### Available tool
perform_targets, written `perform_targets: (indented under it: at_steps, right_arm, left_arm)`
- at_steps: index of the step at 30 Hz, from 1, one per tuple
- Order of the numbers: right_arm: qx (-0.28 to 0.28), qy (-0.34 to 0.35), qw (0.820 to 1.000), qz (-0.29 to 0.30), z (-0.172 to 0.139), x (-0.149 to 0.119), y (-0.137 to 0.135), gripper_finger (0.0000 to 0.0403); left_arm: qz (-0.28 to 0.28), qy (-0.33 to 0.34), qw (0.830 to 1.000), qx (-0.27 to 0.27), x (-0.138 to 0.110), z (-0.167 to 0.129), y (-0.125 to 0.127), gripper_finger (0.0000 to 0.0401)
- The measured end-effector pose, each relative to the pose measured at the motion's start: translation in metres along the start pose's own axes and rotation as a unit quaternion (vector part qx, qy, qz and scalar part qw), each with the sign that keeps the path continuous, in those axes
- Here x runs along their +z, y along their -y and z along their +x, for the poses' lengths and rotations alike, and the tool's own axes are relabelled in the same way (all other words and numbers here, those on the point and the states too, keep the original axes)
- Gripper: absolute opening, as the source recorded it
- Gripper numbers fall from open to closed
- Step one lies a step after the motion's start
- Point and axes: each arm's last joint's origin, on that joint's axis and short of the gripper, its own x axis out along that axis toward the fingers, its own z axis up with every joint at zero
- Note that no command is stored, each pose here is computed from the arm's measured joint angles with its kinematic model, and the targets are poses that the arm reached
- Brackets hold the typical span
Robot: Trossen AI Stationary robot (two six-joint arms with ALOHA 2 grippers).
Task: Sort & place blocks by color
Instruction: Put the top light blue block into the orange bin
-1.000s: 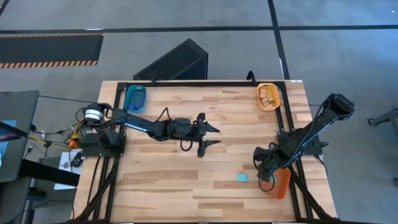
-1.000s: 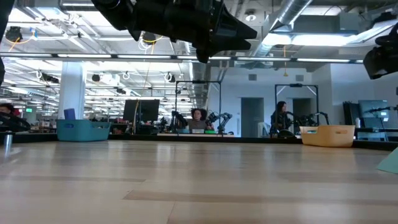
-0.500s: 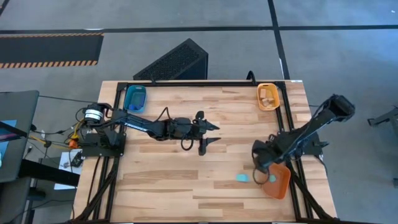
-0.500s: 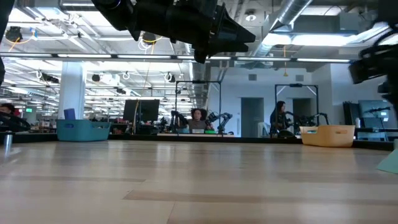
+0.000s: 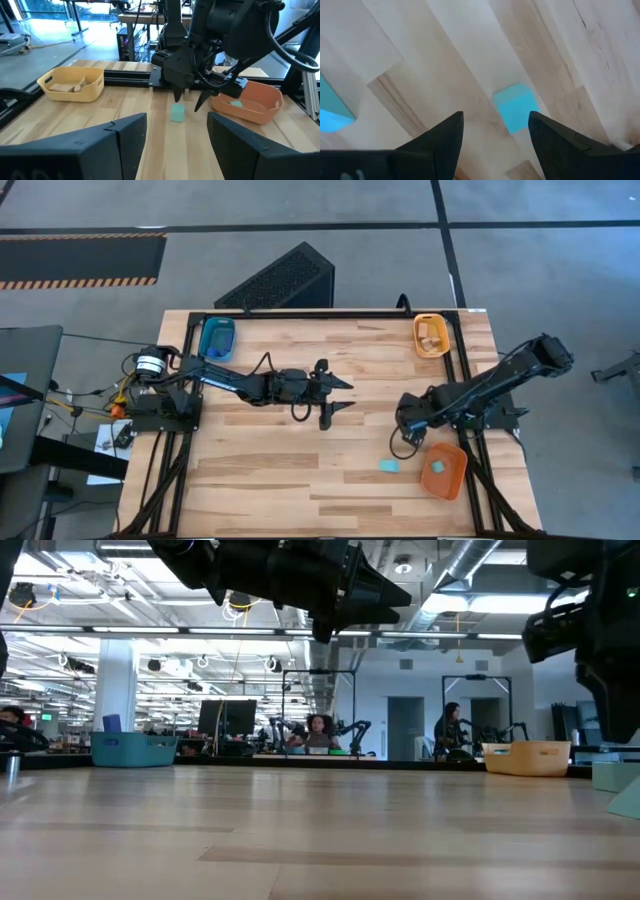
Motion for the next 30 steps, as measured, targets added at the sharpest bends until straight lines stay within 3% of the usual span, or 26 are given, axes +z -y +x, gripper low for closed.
perform_targets:
  at_steps: [3, 11, 15, 24, 27, 30]
  right_arm:
    - [-0.008, -0.011, 1.000, -0.015, 0.001, 0.000, 0.002, 0.0250]
    - [-0.020, -0.025, 0.990, -0.136, 0.019, -0.009, 0.009, 0.0250]
    - [-0.031, -0.024, 0.989, -0.142, 0.026, -0.011, 0.014, 0.0250]
    - [0.007, 0.014, 0.988, -0.151, 0.042, -0.010, 0.011, 0.0247]
    - [0.005, 0.011, 0.990, -0.143, 0.045, -0.012, 0.013, 0.0225]
    - [0.009, 0.015, 0.990, -0.140, 0.044, -0.011, 0.012, 0.0171]
  left_arm:
    - [-0.003, 0.000, 1.000, 0.000, 0.000, 0.000, 0.000, 0.0199]
    - [0.000, -0.007, 1.000, 0.001, -0.001, 0.000, 0.000, 0.0199]
    - [-0.002, -0.007, 1.000, 0.001, -0.001, 0.000, 0.000, 0.0199]
    - [0.001, -0.010, 1.000, 0.002, -0.002, 0.000, 0.000, 0.0199]
    - [0.001, -0.012, 1.000, 0.002, -0.002, 0.000, 0.000, 0.0199]
    - [-0.010, -0.015, 1.000, 0.012, -0.003, 0.000, -0.001, 0.0199]
